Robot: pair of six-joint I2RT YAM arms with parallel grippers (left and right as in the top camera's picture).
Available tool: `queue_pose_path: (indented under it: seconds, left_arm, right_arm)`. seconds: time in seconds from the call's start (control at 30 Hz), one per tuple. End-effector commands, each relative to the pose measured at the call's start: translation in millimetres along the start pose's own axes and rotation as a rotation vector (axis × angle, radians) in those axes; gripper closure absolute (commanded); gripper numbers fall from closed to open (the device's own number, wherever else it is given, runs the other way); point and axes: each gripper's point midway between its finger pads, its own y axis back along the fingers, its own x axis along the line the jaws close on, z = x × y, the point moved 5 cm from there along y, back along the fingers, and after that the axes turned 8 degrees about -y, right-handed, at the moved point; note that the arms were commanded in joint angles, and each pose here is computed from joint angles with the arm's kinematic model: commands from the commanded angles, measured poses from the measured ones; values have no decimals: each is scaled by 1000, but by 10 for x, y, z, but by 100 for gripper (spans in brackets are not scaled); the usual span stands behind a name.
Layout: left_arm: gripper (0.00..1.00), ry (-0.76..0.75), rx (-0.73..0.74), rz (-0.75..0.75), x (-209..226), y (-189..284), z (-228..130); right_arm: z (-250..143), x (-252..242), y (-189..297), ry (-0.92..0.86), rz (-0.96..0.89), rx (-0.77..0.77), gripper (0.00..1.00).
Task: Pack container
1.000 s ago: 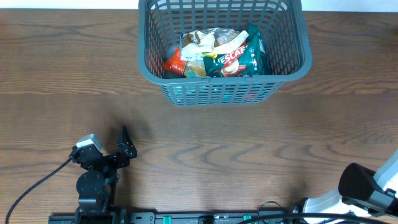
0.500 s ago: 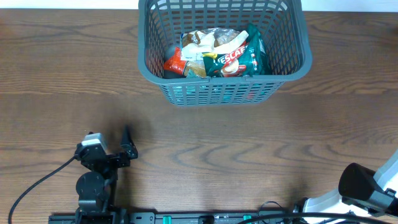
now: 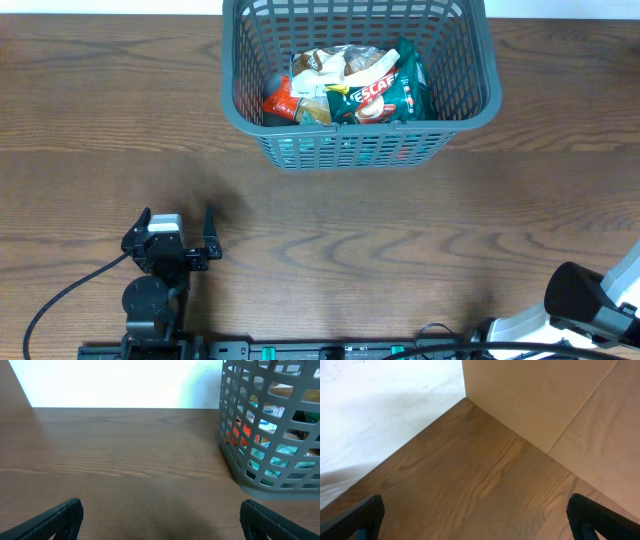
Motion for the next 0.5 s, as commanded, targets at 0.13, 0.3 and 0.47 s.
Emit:
queue_pose_path:
  seconds: [0.13,0.3,0.47]
  left_arm:
    - [1,-25,24,-13,-23,-24,-108]
    - [1,-25,24,-13,-23,-24,-108]
    - [1,-25,24,-13,-23,-24,-108]
  right_arm:
    - [21,-40,47,-18,-8,-12,1]
    - [21,-40,47,-19,-8,-12,1]
    - [12,-36,21,-17,-11,-6,1]
